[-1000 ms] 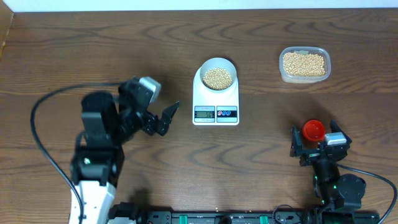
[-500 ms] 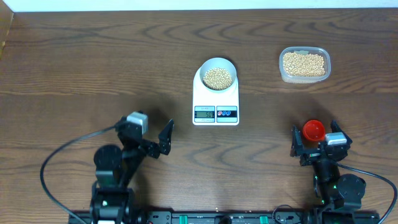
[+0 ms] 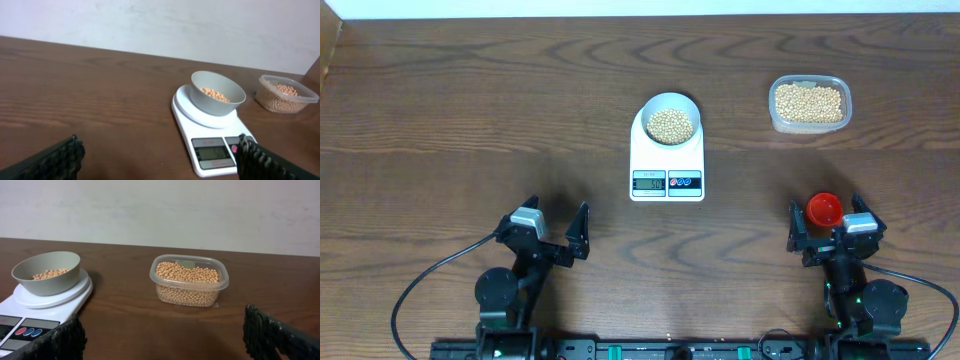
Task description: Scoop item into bowl and weigh 50g on scale
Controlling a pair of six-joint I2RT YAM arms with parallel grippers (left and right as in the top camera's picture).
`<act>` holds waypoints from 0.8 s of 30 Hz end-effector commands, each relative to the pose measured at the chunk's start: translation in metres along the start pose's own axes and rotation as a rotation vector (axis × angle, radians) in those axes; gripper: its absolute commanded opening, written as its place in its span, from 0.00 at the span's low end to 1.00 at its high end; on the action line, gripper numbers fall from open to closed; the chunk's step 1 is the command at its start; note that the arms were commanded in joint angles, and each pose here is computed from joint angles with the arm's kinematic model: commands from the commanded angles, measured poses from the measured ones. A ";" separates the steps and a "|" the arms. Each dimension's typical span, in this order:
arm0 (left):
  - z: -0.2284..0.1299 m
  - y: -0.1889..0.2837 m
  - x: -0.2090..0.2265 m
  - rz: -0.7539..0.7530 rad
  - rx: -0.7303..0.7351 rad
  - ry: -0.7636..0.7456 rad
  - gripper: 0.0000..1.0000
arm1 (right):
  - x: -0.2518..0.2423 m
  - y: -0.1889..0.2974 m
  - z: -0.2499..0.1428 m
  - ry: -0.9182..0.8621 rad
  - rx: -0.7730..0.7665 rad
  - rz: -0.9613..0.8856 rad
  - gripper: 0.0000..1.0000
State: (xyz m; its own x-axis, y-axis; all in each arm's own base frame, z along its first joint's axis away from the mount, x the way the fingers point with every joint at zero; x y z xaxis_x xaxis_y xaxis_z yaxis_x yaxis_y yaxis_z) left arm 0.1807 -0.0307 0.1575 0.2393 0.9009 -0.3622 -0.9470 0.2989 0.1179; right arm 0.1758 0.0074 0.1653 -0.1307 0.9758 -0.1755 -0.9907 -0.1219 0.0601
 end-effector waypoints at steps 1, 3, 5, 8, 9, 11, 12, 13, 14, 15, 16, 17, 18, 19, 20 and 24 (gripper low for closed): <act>0.002 0.003 0.003 0.032 -0.032 0.001 0.98 | 0.001 0.000 -0.001 0.013 -0.002 0.003 0.99; 0.001 0.004 0.004 0.038 -0.030 0.003 0.98 | 0.001 0.000 -0.001 0.013 -0.002 0.003 0.99; -0.001 0.005 0.005 0.055 -0.026 0.005 0.99 | 0.001 0.000 -0.001 0.013 -0.002 0.003 0.99; -0.003 0.008 0.011 0.106 -0.026 0.010 0.98 | 0.001 0.000 -0.001 0.013 -0.002 0.003 0.99; -0.002 0.008 0.013 0.123 -0.032 0.010 0.98 | 0.001 0.000 -0.001 0.013 -0.002 0.003 0.99; -0.002 0.010 0.016 0.161 -0.045 0.010 0.99 | 0.001 0.000 -0.001 0.013 -0.002 0.003 0.99; -0.002 0.010 0.018 0.178 -0.048 0.011 0.98 | 0.001 0.000 -0.001 0.013 -0.002 0.003 0.99; -0.002 0.011 0.020 0.193 -0.047 0.012 0.99 | 0.001 0.000 -0.001 0.013 -0.002 0.003 0.99; -0.002 0.011 0.021 0.204 -0.051 0.011 0.98 | 0.001 0.000 -0.001 0.013 -0.002 0.003 0.99; -0.001 0.012 0.022 0.216 -0.056 0.011 0.98 | 0.001 0.000 -0.001 0.013 -0.002 0.003 0.99; -0.002 0.012 0.023 0.222 -0.056 0.011 0.99 | 0.001 0.000 -0.001 0.013 -0.002 0.003 0.99; -0.001 0.012 0.023 0.228 -0.058 0.011 0.99 | 0.001 0.000 -0.001 0.013 -0.002 0.003 0.99; -0.001 0.012 0.024 0.235 -0.061 0.011 0.98 | 0.001 0.000 -0.001 0.013 -0.002 0.003 0.99; -0.001 0.012 0.024 0.239 -0.061 0.006 0.98 | 0.001 0.000 -0.001 0.013 -0.002 0.003 0.99; -0.001 0.012 0.024 0.240 -0.059 -0.008 0.99 | 0.001 0.000 -0.001 0.013 -0.002 0.003 0.99; -0.001 0.012 0.024 0.243 -0.048 -0.096 0.99 | 0.001 0.000 -0.001 0.013 -0.002 0.003 0.99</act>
State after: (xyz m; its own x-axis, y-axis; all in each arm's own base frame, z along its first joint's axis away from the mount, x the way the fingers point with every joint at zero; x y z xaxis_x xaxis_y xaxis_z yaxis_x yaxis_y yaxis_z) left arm 0.1751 -0.0086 0.1612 0.0493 0.9501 -0.3082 -0.9914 0.0841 0.1007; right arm 0.1758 0.0074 0.1653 -0.1306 0.9758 -0.1756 -0.9907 -0.1219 0.0597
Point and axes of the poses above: each gripper's point midway between its finger pads, its own y axis back along the fingers, its own x axis along the line the jaws close on, z = x × y, the point moved 7 cm from there along y, back along the fingers, and after that the axes turned 8 degrees about y, right-handed, at the moved point
